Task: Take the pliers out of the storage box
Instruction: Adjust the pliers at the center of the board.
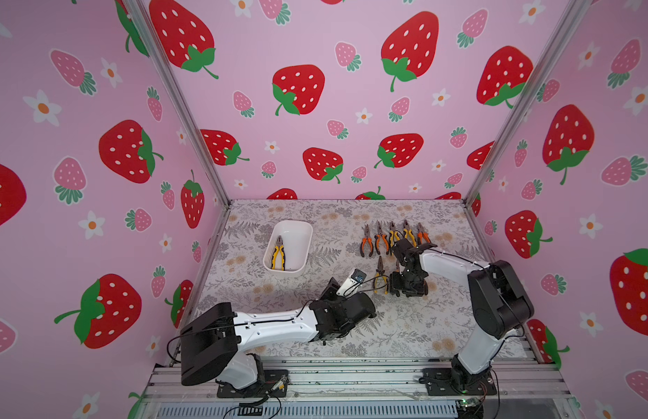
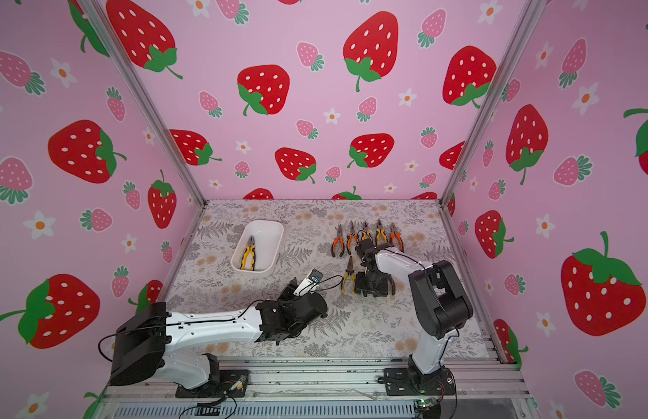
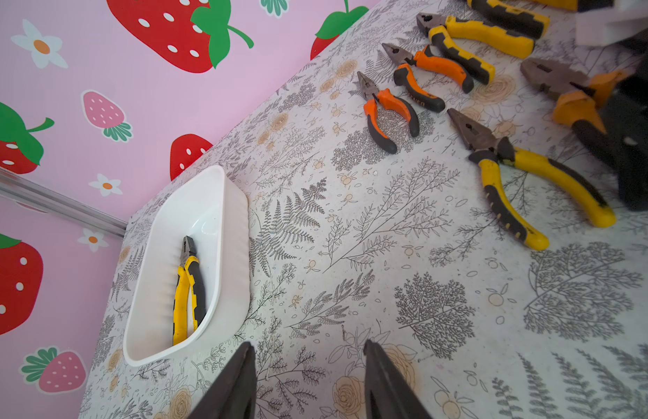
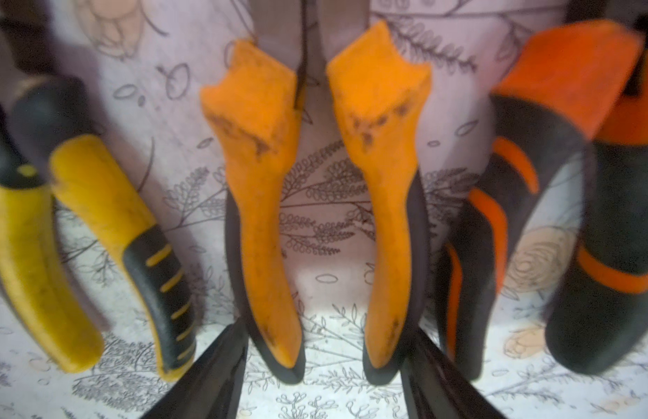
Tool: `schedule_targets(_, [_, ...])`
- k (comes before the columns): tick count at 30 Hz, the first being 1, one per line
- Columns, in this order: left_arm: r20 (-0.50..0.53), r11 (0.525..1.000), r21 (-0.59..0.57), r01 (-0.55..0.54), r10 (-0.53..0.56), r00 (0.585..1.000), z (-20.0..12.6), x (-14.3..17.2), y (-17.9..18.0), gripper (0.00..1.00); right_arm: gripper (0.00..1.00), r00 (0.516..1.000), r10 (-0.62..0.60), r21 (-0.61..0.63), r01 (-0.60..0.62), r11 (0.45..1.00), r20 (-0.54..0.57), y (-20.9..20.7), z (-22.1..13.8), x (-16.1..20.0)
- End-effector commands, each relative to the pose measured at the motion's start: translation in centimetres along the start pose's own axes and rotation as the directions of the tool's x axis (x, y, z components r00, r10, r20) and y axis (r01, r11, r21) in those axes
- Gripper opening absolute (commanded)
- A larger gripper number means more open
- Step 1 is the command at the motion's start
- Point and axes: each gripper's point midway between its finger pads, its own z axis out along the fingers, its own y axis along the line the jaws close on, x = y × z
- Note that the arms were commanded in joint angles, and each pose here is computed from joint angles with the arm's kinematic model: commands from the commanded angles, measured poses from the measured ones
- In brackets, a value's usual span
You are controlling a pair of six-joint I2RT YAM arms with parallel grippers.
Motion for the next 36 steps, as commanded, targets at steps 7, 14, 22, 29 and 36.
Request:
schedule_targets(7, [0.004, 1.0, -0.007, 0.008, -0.008, 1.0, 0.1, -1.0, 0.0, 0.5, 0.75, 0.982, -0.009, -0.121, 0.033, 0.992, 0.189, 2.3, -10.1, 2.4])
schedule_targets(14, [-0.126, 0.984, 0.046, 0.174, -0.167, 0.978, 2.4, 0.0, 3.6, 0.63, 0.76, 0.954, -0.008, -0.133, 0.05, 0.99, 0.298, 2.4, -15.2, 1.0])
schedule_targets(22, [-0.526, 0.864, -0.026, 0.502, -0.439, 0.728, 9.9, 5.3, 13.1, 0.59, 0.77, 0.96, -0.044, -0.16, 0.091, 0.983, 0.275, 4.3, -14.0, 0.1])
schedule_targets(29, [-0.695, 0.872, -0.105, 0.478, -0.408, 0.592, 14.2, 8.3, 15.0, 0.57, 0.77, 0.973, -0.099, -0.197, 0.141, 0.97, 0.21, 6.9, -11.4, -0.3])
schedule_targets(36, [-0.756, 0.868, -0.14, 0.477, -0.405, 0.514, 17.0, 10.6, 15.0, 0.54, 0.77, 0.98, -0.127, -0.232, 0.16, 0.96, 0.151, 7.8, -8.8, 0.4])
